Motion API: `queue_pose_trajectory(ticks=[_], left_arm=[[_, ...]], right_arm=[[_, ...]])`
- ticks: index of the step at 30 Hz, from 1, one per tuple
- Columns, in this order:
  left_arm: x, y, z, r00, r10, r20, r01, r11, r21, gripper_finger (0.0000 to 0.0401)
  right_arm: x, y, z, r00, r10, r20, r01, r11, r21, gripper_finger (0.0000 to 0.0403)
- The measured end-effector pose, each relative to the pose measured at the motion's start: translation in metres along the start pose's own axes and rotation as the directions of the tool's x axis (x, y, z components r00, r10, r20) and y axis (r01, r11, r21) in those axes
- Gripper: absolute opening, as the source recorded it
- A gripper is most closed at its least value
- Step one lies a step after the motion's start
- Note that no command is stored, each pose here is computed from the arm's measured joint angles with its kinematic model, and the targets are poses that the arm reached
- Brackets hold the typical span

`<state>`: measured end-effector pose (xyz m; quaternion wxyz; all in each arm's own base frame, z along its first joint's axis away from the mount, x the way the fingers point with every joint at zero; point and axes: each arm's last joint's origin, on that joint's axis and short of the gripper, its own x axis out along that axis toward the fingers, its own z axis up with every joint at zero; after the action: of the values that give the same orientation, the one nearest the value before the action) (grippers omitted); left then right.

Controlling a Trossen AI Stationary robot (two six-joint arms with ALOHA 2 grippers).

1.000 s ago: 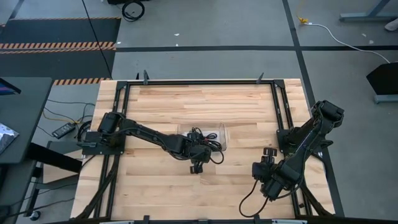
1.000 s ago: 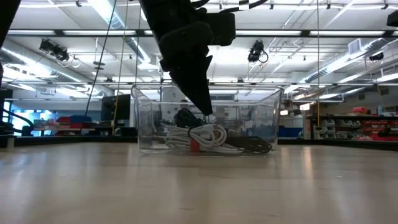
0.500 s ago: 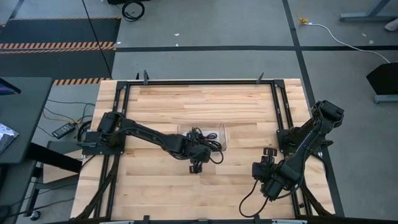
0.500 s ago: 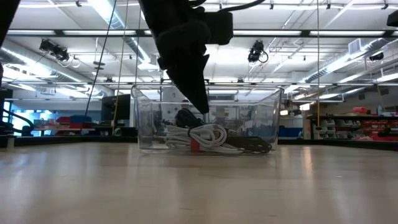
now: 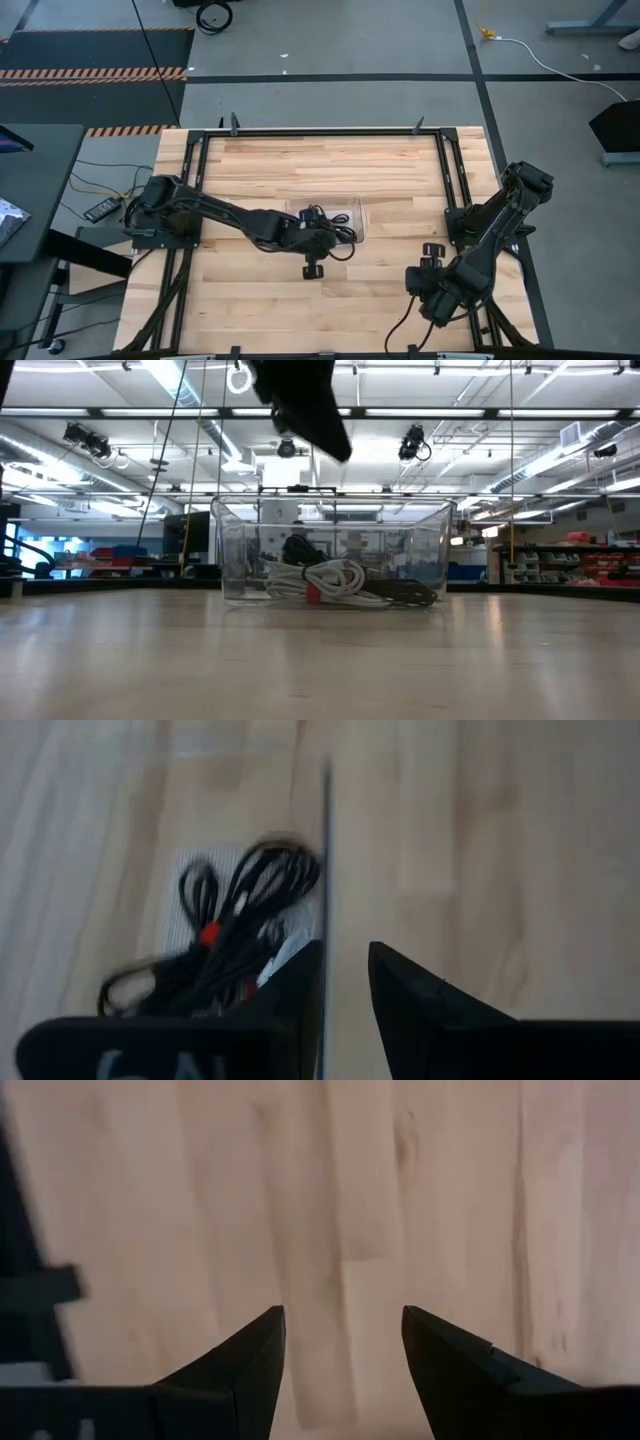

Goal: Pick and place USB-C Cables
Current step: Move the transparent bin to the center of the table

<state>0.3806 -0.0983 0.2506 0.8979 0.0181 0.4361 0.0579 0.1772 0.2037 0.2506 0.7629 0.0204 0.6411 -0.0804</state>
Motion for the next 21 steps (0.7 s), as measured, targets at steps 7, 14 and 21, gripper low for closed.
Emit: queue_pose_trajectory(ticks=[7,14,21], left_arm=[[-0.031,-0.01,0.003,0.998,-0.032,0.062,0.029,0.998,0.051,0.0092],[-0.028,-0.033,-0.025,0.991,-0.019,-0.136,0.026,0.998,0.049,0.0092],[-0.009,-0.046,-0.042,0.972,0.045,-0.231,-0.022,0.995,0.1,0.0092]], right_arm=[[-0.031,0.005,0.014,0.986,0.023,0.163,-0.018,0.999,-0.028,0.0208],[-0.03,0.004,0.014,0.985,0.004,0.174,0.0,1.0,-0.022,0.0208],[-0.028,0.003,0.014,0.982,-0.015,0.188,0.019,1.0,-0.023,0.0208]])
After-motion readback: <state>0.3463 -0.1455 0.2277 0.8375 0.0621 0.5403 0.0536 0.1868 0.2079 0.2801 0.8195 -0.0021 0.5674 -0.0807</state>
